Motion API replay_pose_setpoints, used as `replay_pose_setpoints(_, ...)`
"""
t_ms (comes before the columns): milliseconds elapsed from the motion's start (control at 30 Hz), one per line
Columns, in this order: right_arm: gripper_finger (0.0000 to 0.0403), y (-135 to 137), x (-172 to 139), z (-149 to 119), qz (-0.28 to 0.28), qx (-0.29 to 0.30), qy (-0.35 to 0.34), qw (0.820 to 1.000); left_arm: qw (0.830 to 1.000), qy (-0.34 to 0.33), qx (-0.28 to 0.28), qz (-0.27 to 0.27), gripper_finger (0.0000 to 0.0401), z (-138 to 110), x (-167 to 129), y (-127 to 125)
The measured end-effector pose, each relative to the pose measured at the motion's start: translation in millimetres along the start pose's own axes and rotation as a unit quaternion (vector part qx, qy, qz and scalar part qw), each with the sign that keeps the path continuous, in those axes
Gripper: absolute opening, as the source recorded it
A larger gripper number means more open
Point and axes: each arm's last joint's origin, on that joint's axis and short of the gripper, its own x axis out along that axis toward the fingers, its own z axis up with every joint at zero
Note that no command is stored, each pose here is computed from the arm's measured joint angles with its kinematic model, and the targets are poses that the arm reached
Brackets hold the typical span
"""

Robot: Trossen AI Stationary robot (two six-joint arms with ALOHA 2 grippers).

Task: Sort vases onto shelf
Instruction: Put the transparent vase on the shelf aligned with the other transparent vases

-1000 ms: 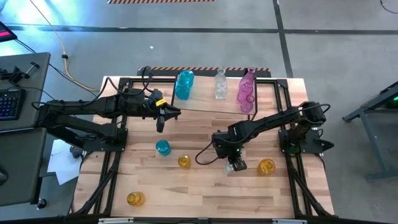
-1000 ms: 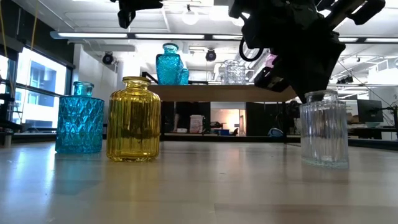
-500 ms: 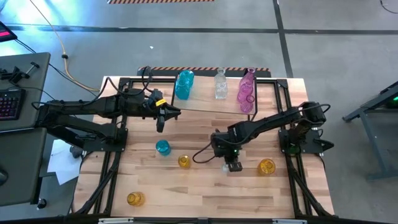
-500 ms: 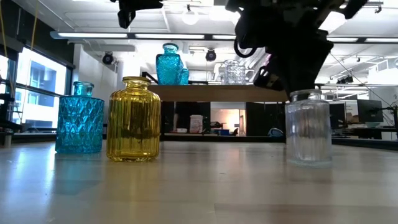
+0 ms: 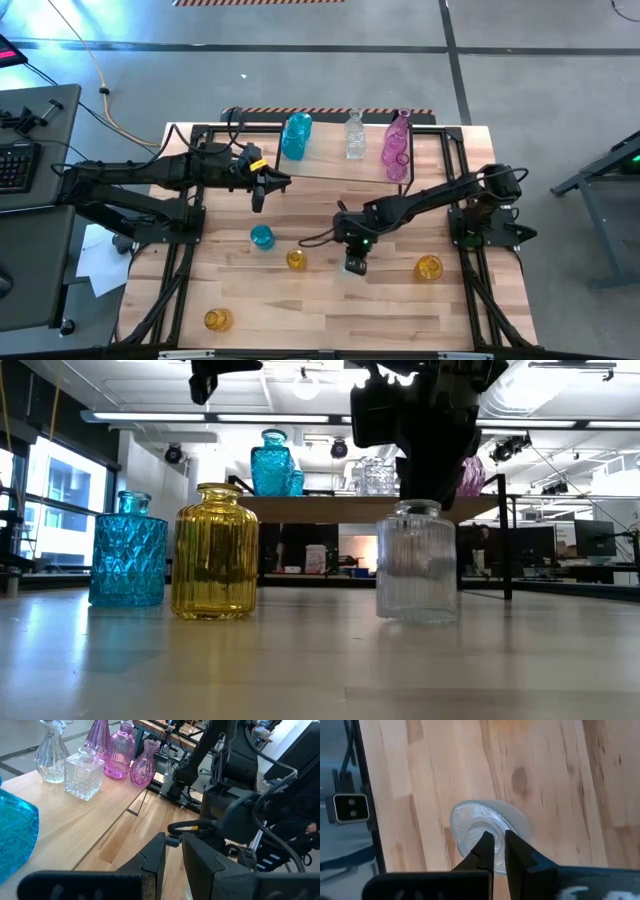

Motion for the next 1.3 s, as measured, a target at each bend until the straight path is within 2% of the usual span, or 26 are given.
replay_pose_setpoints(133,0.0000,3,1,-1,-0.012,0.012,-0.008,1.000,1.000,0.000,0.015,0.000,0.0058,0,0,0)
replay_pose_setpoints(467,0.0000,2,0,1,-0.036,0.106,-0.031,0.993,1.000,0.003,0.019,-0.013,0.0058,-2,0,-6)
replay_pose_setpoints(633,0.0000,6,-7,0,-0.059,0.134,-0.063,0.987,1.000,0.006,0.022,-0.021,0.0058,-3,0,-9)
replay_pose_setpoints(1300,0.0000,20,-61,-8,-0.020,0.180,-0.111,0.977,0.999,0.011,0.026,-0.032,0.0058,-5,-1,-13)
